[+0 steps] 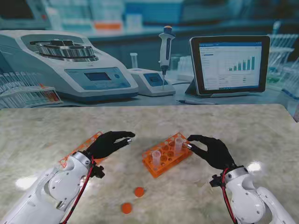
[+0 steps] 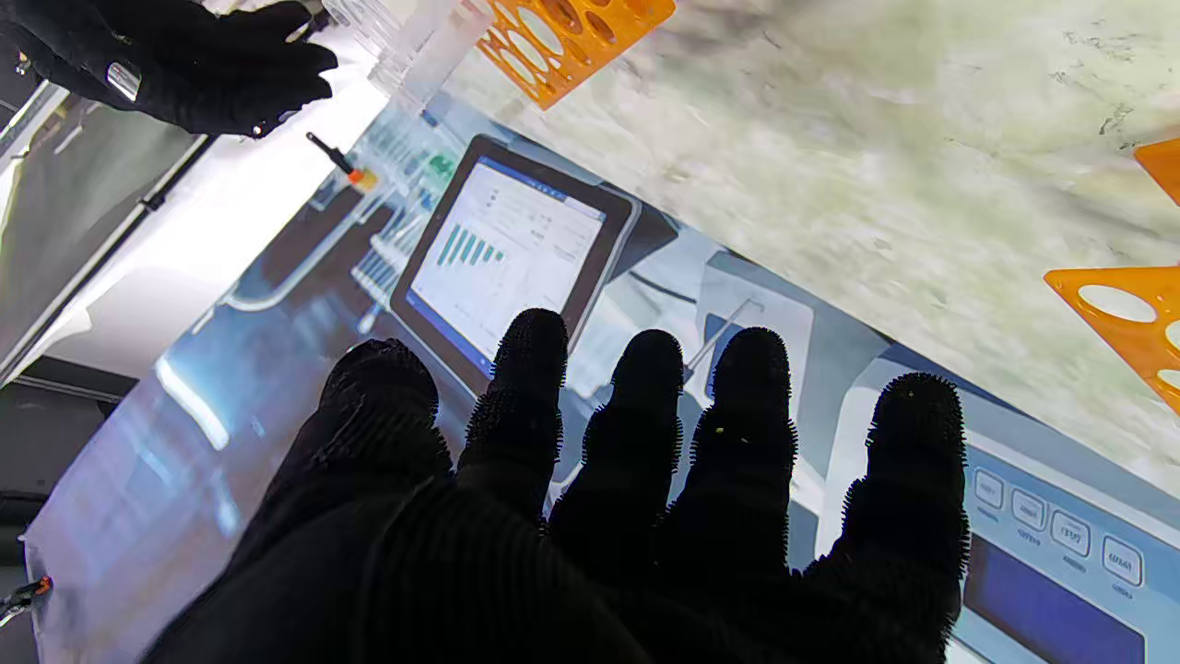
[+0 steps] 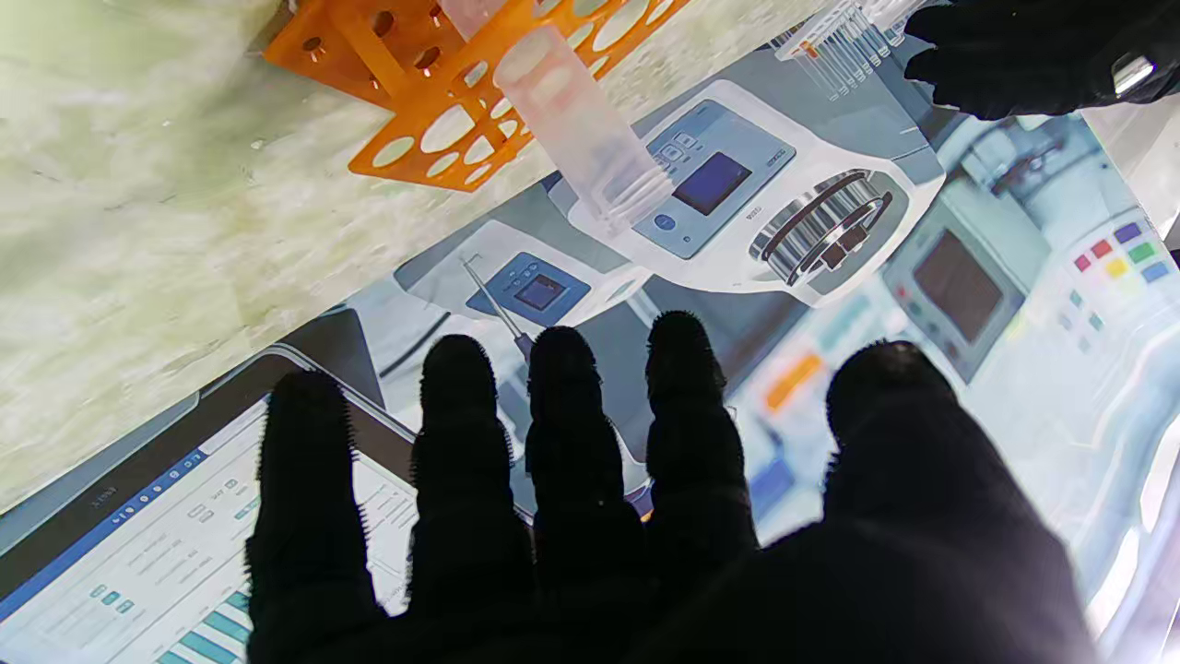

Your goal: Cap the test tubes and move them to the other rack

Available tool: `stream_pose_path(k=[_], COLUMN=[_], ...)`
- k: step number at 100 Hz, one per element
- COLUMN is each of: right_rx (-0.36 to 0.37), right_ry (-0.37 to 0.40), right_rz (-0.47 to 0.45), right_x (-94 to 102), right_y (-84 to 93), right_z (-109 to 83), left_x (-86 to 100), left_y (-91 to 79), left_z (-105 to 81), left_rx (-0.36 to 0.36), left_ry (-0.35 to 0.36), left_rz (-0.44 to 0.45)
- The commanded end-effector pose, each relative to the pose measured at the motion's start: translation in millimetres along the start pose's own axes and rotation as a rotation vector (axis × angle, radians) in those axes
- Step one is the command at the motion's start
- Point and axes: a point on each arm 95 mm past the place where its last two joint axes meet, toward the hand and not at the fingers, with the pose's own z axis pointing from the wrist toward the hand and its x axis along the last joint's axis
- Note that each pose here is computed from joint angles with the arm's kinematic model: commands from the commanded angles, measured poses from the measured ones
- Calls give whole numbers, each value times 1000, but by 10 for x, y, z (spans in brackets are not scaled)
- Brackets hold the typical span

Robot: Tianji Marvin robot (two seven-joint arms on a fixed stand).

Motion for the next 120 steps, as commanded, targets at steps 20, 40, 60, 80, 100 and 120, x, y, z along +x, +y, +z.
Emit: stream_pose_path(k=[20, 40, 60, 80, 100, 120], right_rx=[17, 14, 25, 55, 95, 125], right_ry=[-8, -16, -38, -60, -84, -103], right_rz=[2, 0, -11, -31, -73, -116], right_x=[-14, -32, -61, -121, -167, -263], right_y=[-36, -34, -40, -16, -21, -59], right_z=[7, 20, 50, 128, 222, 355], left_x=[-1, -10, -22, -31, -35, -39], left_y=[5, 1, 8, 8, -1, -10], left_z=[-21, -16, -7, -7, -18, -25], left_rx=[-6, -7, -13, -23, -22, -22], left_ry=[0, 2, -4, -3, 2, 4], left_rz=[2, 3, -1, 4, 6, 9])
